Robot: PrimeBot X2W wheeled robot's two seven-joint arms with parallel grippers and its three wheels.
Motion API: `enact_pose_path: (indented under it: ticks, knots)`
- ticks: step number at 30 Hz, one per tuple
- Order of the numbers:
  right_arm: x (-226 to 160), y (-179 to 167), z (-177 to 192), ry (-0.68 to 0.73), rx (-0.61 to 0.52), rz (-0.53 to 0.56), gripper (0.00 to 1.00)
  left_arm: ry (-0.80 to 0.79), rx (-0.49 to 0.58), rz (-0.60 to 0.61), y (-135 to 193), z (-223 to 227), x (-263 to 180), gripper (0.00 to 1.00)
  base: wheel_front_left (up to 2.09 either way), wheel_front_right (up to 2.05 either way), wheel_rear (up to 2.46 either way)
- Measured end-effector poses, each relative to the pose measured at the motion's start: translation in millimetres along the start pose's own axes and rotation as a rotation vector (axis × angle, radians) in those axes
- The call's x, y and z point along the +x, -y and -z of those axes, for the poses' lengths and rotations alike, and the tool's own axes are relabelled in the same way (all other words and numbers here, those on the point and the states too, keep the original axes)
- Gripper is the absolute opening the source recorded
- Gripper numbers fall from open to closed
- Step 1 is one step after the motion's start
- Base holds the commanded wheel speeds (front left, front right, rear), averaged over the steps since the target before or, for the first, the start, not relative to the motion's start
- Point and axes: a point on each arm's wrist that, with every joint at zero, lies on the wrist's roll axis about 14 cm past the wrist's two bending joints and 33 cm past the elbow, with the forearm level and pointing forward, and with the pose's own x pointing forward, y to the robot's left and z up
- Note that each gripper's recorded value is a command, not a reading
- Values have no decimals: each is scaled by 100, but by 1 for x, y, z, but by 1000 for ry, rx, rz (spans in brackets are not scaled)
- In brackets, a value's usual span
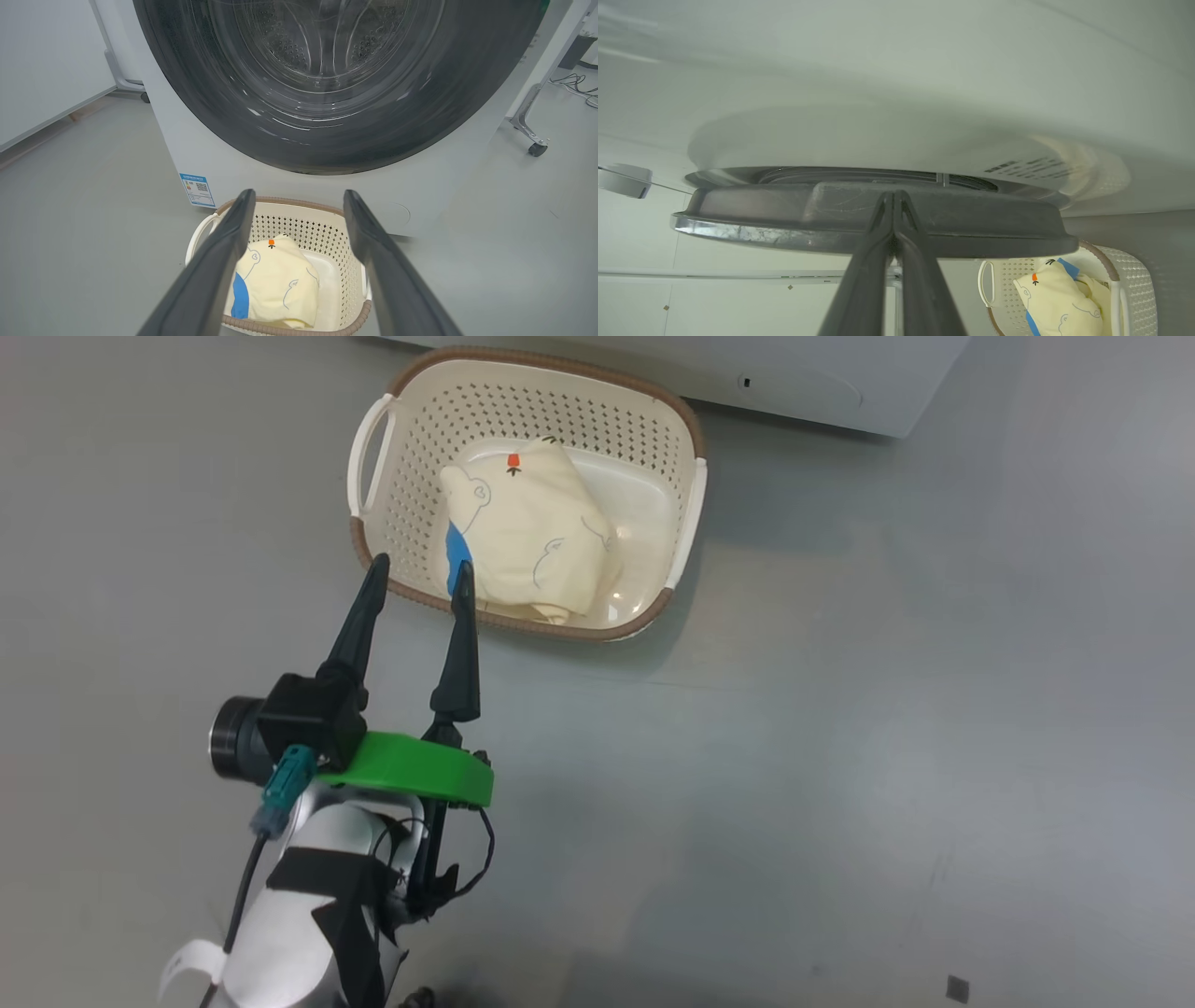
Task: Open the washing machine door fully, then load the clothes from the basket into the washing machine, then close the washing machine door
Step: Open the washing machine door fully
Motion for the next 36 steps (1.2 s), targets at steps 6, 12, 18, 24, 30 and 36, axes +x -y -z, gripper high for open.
enact_pose_path:
  ticks: [6,12,18,24,30,36]
  knots:
    - [15,-1,6,-36,-24,19,0,-10,0,-14,-4,2,-4,100,0,0,0]
    - [28,-1,14,-73,-49,37,0,-21,-12,-38,-10,4,-8,100,0,0,0]
    - [34,-2,15,-101,-69,42,0,-31,-5,-43,-11,8,-10,100,0,0,0]
    - [34,2,24,-166,-88,55,0,-39,-19,-43,-10,11,-8,100,0,0,0]
    - [29,2,34,-235,-93,47,0,-27,-22,-34,-6,8,-2,100,0,0,0]
    - [20,0,51,-321,-93,24,0,-21,-20,-24,-2,7,1,100,0,0,0]
